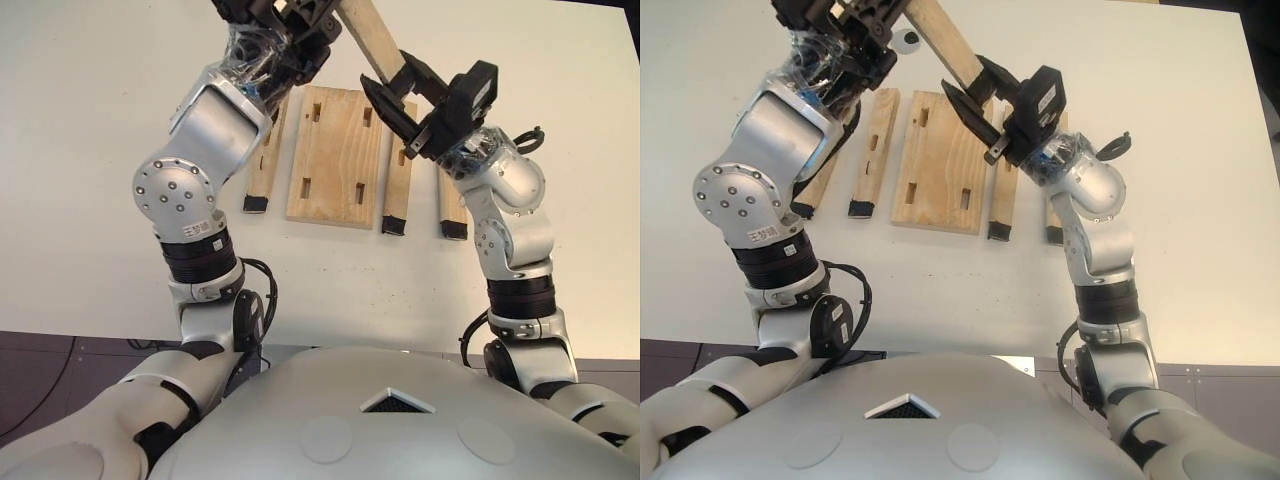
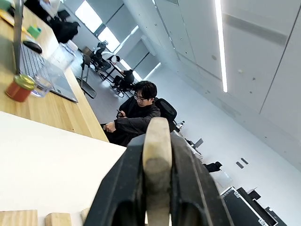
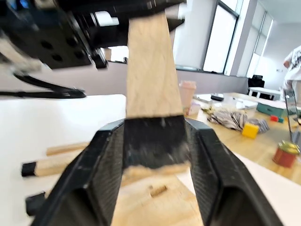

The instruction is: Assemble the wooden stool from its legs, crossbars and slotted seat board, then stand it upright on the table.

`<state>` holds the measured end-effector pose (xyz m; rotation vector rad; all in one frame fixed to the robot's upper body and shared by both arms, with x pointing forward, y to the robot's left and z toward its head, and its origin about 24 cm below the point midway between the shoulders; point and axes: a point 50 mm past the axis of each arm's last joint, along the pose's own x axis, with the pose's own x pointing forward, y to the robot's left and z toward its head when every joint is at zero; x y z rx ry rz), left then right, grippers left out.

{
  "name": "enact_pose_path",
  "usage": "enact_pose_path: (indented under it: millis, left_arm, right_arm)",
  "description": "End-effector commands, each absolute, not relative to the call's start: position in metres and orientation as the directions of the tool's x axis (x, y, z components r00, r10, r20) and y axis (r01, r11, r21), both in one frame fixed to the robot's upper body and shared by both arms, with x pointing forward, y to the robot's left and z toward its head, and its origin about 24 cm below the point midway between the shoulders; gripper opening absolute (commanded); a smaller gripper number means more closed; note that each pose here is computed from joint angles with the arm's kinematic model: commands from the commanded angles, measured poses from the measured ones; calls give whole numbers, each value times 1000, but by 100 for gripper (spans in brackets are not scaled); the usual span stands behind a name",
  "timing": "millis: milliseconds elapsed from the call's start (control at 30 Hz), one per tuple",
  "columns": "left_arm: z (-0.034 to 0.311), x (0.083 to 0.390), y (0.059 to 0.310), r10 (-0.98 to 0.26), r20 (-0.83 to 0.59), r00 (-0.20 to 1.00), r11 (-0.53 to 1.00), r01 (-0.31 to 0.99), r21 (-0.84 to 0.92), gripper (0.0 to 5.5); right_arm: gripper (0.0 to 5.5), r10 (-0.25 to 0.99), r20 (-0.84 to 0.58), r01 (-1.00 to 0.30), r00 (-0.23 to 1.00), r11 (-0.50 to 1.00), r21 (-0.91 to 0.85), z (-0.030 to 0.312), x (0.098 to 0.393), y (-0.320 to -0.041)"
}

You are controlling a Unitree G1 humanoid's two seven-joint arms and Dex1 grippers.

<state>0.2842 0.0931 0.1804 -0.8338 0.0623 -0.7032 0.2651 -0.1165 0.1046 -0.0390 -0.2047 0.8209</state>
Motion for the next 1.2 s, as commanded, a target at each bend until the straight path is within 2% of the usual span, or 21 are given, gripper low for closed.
enact_pose_path:
  millis: [33, 67, 200, 333, 467, 767, 1033, 1200]
  left_arm:
    - [164, 289, 122, -485, 169, 858, 650, 483, -587, 38]
    - [156, 289, 137, -435, 162, 886, 718, 450, -532, 38]
    - [112, 281, 208, -230, 95, 968, 922, 248, -296, 38]
    - [83, 278, 239, -163, 62, 985, 967, 172, -187, 38]
    - [66, 282, 248, -152, 47, 987, 977, 157, -142, 38]
    - [35, 283, 248, -188, -13, 982, 979, 186, -86, 38]
    - [-21, 250, 250, -194, -203, 960, 980, 178, -93, 38]
    - [-26, 246, 253, -184, -217, 959, 982, 170, -82, 38]
  right_arm:
    - [267, 657, 78, -648, 750, 754, -109, 90, 274, -134]
    - [292, 637, 54, -630, 769, 769, -105, 86, 275, -140]
    - [296, 559, 12, -555, 829, 824, -113, 75, 277, -157]
    - [296, 548, 3, -544, 837, 832, -111, 73, 280, -158]
    - [296, 552, 3, -548, 834, 829, -112, 73, 281, -158]
    - [296, 559, -1, -556, 829, 824, -109, 73, 281, -156]
    - [296, 563, -9, -560, 827, 822, -105, 71, 280, -154]
    - [296, 557, -9, -555, 830, 825, -106, 70, 279, -154]
